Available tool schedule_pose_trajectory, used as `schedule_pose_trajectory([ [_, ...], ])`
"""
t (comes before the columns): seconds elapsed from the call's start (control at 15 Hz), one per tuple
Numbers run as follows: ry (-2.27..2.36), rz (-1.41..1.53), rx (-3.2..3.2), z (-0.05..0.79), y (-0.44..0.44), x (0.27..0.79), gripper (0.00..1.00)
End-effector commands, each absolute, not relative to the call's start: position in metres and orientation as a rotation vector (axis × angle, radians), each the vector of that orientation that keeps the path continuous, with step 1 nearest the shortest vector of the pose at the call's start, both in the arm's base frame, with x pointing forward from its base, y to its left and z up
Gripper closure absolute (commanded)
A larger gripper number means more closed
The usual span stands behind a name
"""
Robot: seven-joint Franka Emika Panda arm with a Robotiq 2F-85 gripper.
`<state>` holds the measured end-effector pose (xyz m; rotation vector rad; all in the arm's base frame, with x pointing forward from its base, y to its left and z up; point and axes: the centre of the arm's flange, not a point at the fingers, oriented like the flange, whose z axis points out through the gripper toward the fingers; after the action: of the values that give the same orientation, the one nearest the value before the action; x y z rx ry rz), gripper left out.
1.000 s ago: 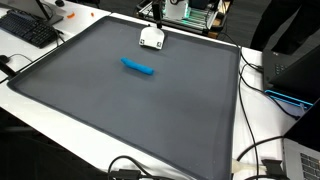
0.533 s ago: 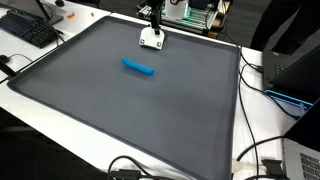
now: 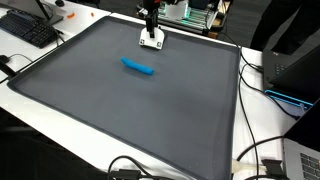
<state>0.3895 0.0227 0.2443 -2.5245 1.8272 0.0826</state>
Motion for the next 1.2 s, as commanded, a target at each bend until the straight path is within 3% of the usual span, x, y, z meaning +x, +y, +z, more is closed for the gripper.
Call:
schedule_pose_trajectory([
  [0.0, 1.851, 0.036, -2.523, 0.235, 0.022, 0.386, 0.09],
  [0.2, 1.864, 0.026, -2.509, 0.234, 0.023, 0.388, 0.42],
  [0.73, 1.912, -0.038, -2.420, 0.244, 0.021, 0.396, 1.00],
  [1.13, 1.914, -0.106, -2.344, 0.269, 0.018, 0.405, 0.99],
])
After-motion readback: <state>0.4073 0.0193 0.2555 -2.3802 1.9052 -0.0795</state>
